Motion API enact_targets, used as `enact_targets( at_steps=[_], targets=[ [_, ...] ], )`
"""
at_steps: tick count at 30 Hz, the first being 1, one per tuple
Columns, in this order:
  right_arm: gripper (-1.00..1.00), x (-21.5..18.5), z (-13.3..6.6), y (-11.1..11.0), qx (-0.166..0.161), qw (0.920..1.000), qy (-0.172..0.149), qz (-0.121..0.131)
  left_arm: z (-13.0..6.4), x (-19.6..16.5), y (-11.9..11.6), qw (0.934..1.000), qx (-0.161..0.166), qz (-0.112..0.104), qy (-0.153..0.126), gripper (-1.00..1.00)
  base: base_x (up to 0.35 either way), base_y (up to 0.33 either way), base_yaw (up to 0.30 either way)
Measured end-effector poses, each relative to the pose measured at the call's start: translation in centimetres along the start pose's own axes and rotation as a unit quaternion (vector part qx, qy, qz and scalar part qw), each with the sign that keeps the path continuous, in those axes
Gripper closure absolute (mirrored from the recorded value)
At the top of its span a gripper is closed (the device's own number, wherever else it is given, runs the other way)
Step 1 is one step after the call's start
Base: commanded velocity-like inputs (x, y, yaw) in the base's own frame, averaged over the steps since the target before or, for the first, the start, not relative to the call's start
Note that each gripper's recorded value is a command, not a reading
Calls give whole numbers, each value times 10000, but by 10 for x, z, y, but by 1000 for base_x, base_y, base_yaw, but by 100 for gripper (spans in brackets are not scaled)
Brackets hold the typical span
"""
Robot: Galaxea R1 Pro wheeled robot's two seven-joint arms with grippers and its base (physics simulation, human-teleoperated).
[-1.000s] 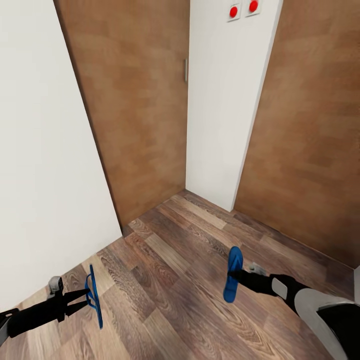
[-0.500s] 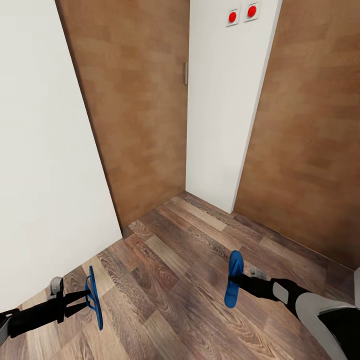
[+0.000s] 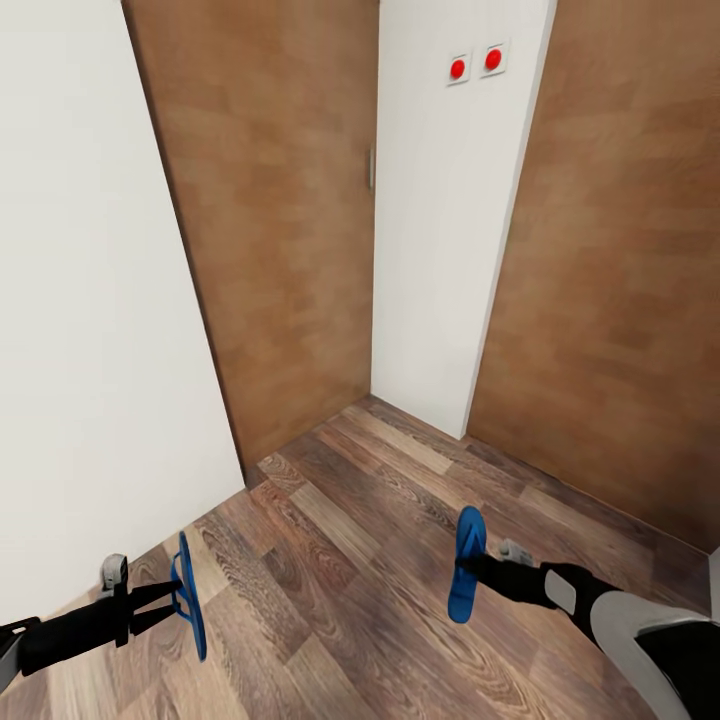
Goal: In the bedroom, move the book from the bed onto either nightstand, and place the two sandals side by side next to the bed.
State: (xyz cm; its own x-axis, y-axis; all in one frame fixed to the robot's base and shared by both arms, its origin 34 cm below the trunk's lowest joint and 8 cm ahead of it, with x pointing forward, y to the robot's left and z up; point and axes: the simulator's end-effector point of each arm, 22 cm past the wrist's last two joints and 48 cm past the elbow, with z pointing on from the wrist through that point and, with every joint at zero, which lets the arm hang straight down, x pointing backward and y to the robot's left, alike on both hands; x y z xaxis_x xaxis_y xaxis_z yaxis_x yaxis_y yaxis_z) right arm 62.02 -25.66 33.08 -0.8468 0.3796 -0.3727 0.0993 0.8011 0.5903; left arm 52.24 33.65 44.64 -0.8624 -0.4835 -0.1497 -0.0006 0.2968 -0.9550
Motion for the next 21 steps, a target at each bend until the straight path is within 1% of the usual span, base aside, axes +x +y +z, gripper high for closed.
enact_targets(
  at_steps=[5,11,17,21],
  targets=[
    [100,-6,-6,6,-22,10000,-74,-38,-2,-2,-9,9999,53,85,-31,100,0,0,0],
    [100,-5,-6,5,5,10000,-75,-57,-3,-3,-9,10000,42,83,-34,100,0,0,0],
    [100,-5,-7,1,63,9999,-62,-58,-2,-3,-9,10000,39,83,-32,100,0,0,0],
    [100,0,-8,-6,124,9999,-42,-33,-3,-3,-8,10000,30,87,-33,100,0,0,0]
  ],
)
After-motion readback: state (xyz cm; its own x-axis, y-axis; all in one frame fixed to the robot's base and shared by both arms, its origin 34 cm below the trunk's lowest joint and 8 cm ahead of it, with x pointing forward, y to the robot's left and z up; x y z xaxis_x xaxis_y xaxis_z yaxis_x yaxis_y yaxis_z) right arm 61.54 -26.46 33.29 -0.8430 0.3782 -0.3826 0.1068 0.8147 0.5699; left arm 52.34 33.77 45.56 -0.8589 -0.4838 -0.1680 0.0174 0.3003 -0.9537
